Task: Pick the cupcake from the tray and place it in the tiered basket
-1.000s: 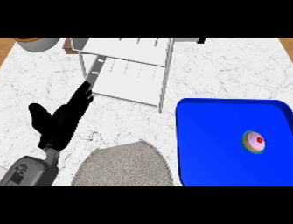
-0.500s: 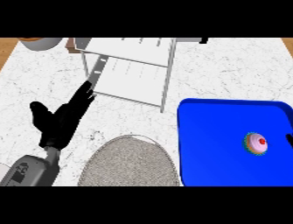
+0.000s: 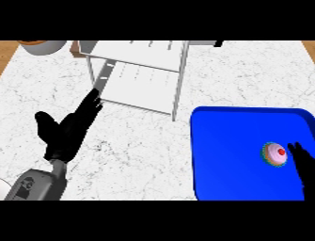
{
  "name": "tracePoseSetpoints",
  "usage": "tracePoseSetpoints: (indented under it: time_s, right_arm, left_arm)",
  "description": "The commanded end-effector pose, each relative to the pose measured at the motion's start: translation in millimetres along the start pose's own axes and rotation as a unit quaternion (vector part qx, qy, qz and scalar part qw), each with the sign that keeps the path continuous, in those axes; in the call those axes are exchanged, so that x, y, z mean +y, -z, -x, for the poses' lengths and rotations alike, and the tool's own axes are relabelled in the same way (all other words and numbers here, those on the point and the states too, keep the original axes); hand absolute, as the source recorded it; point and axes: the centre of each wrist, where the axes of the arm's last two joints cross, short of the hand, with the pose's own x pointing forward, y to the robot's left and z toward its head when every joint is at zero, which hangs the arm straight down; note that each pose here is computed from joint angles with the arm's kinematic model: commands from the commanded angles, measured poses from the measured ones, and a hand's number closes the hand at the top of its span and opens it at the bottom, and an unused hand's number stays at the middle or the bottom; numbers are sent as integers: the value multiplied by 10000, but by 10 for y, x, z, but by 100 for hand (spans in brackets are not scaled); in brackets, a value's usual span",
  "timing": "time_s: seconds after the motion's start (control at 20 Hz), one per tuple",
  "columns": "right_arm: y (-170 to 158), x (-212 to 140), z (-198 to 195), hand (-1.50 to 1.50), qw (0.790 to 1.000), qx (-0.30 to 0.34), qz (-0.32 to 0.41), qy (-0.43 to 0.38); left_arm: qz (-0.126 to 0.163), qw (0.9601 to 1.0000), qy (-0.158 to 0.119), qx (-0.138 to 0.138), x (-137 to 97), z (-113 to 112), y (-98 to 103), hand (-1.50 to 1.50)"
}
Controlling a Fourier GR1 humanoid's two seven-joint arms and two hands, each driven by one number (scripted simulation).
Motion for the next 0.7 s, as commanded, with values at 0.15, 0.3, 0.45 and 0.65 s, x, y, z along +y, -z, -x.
tracePoseSetpoints:
  time_s: [0.15, 0.3, 0.45, 0.65]
  right_arm:
    - [126, 161, 182, -150, 9993, 180, 296, -111]
    - [215, 237, 267, -150, 9988, 284, 402, -62]
    - [110, 177, 284, -150, 9989, 147, 434, -10]
    - [215, 253, 267, -150, 9987, 196, 468, -70]
  left_arm:
    - [-4, 10000, 30, -52, -7, 186, -4, 0]
    - [-70, 10000, -9, 1, 118, -121, 19, 0]
    - [-14, 10000, 6, 13, 270, -156, 130, 0]
    - [26, 10000, 18, 51, -56, 22, 93, 0]
